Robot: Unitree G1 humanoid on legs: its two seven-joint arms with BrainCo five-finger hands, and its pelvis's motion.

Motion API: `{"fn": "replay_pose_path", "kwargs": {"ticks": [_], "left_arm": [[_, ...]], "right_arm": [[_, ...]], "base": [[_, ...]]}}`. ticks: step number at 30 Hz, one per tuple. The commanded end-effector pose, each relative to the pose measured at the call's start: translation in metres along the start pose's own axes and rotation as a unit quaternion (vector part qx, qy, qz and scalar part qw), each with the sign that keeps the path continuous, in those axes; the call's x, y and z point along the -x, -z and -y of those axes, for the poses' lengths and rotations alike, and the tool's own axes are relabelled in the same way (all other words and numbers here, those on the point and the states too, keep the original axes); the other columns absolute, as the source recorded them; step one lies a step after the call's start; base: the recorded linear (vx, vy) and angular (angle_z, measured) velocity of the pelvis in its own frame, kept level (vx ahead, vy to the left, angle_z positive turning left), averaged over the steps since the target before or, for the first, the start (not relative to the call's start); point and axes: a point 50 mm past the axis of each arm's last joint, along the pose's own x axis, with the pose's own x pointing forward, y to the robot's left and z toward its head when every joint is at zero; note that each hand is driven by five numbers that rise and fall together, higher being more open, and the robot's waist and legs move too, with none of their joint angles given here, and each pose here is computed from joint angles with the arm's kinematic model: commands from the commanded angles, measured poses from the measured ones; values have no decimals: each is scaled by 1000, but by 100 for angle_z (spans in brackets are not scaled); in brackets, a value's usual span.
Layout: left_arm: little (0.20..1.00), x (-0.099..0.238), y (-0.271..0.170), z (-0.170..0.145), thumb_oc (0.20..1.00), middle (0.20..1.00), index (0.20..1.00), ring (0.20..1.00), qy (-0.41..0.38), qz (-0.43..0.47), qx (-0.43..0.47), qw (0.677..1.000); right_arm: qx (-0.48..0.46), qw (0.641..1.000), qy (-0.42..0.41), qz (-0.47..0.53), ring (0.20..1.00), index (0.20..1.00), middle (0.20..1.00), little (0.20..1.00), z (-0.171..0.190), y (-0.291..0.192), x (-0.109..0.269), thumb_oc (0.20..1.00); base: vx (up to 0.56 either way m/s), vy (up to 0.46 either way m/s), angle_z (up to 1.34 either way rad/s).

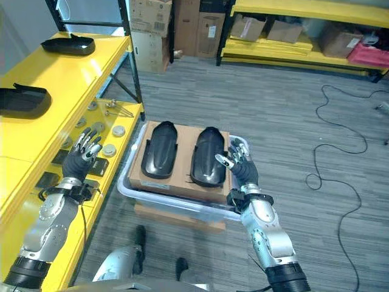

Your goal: Move parts from the plastic box to the shelf.

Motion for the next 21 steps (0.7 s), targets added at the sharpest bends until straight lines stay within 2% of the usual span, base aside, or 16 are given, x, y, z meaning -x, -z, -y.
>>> {"fn": "replay_pose_path", "kwargs": {"ticks": [1,6,9,15,16,18,21], "left_arm": [[1000,-1,-25,5,1000,1000,1000,1000,24,61,-16,998],[1000,-2,-30,7,1000,1000,1000,1000,35,61,-31,997],[1000,-3,-33,8,1000,1000,1000,1000,49,62,-42,996],[1000,-17,-44,29,1000,1000,1000,1000,112,82,-45,989],[1000,-26,-51,40,1000,1000,1000,1000,133,96,-36,986],[1000,-38,-62,57,1000,1000,1000,1000,160,121,-32,979],[1000,-45,-70,67,1000,1000,1000,1000,173,139,-32,975]], "right_arm": [[34,995,38,80,1000,1000,1000,1000,9,-33,-3,1000],[118,976,143,117,1000,1000,1000,1000,26,-43,-6,1000],[157,961,177,143,1000,1000,1000,1000,34,-55,-10,1000],[280,891,289,212,1000,1000,1000,1000,61,-98,-34,1000],[314,863,326,223,1000,1000,1000,1000,69,-113,-49,1000],[340,838,366,219,1000,1000,1000,1000,80,-133,-70,1000],[345,827,384,221,1000,1000,1000,1000,90,-147,-80,1000]], "base": [[74,96,-21],[111,48,-10],[115,19,-3],[25,-10,-1],[-142,-28,4],[-300,-62,16],[-225,-50,5]]}}
